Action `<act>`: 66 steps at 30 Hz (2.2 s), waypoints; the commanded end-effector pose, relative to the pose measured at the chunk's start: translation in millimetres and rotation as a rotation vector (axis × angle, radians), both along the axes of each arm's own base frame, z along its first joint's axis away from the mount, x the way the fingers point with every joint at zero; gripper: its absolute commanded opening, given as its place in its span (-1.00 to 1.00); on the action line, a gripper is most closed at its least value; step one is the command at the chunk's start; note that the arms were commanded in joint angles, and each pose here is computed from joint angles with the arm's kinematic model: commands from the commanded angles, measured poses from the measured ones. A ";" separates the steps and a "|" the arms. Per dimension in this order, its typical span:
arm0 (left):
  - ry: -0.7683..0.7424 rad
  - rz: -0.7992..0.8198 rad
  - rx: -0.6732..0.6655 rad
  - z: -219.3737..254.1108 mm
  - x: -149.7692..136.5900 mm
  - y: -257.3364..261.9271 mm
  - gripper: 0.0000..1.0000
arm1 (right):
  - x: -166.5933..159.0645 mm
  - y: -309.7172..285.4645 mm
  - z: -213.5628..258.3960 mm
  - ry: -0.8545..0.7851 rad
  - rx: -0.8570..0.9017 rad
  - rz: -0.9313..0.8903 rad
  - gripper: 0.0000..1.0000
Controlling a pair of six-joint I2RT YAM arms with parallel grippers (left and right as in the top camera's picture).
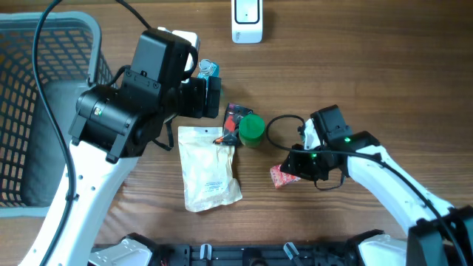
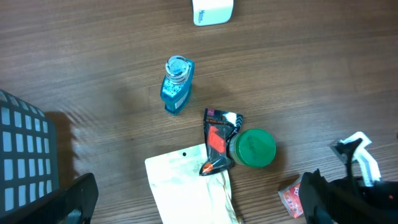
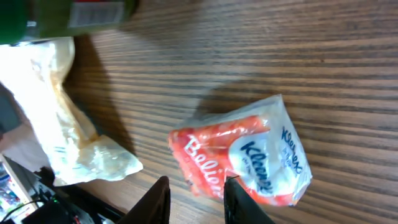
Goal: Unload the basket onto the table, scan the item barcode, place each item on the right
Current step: 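Lower the right gripper over the tissue pack and close on it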
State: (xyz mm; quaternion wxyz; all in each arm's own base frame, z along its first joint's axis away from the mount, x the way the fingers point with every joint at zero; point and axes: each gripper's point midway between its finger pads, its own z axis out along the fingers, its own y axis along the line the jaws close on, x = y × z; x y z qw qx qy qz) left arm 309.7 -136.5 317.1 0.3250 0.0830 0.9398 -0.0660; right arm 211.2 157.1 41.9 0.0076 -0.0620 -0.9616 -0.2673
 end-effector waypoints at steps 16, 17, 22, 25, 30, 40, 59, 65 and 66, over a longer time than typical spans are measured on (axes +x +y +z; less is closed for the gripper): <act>-0.005 0.016 -0.005 2.1 0.7 2.5 1.00 | 0.8 -26.8 -15.6 -0.001 -0.173 -0.048 -0.91; -0.005 0.016 -0.005 2.1 0.7 2.5 1.00 | 0.7 -26.9 -15.6 -0.001 -0.173 -0.048 -0.90; -0.005 0.016 -0.004 2.1 0.6 2.5 1.00 | -3.9 -28.5 -21.7 0.007 -0.177 -0.048 -0.91; -0.005 0.016 -0.004 2.1 0.6 2.5 1.00 | -7.0 -29.6 -28.1 0.007 -0.176 -0.050 -0.91; -0.004 0.016 -0.004 2.0 0.5 2.6 1.00 | -5.9 -39.6 -33.1 0.006 -0.233 -0.089 -0.91; 0.008 0.016 0.002 -0.1 -1.8 3.8 1.00 | 3.3 -38.8 -21.7 -0.021 -0.233 -0.108 -0.90; -0.193 0.106 0.007 45.5 0.3 27.8 1.00 | 6.1 -44.9 17.7 -0.139 -0.280 -0.063 1.00; -0.262 0.110 -0.032 67.2 -11.2 33.7 1.00 | 11.6 -28.9 12.8 -0.224 -0.347 0.023 1.00; -0.267 0.110 -0.035 68.9 -12.7 34.4 1.00 | 12.3 -25.1 10.5 -0.231 -0.352 0.038 1.00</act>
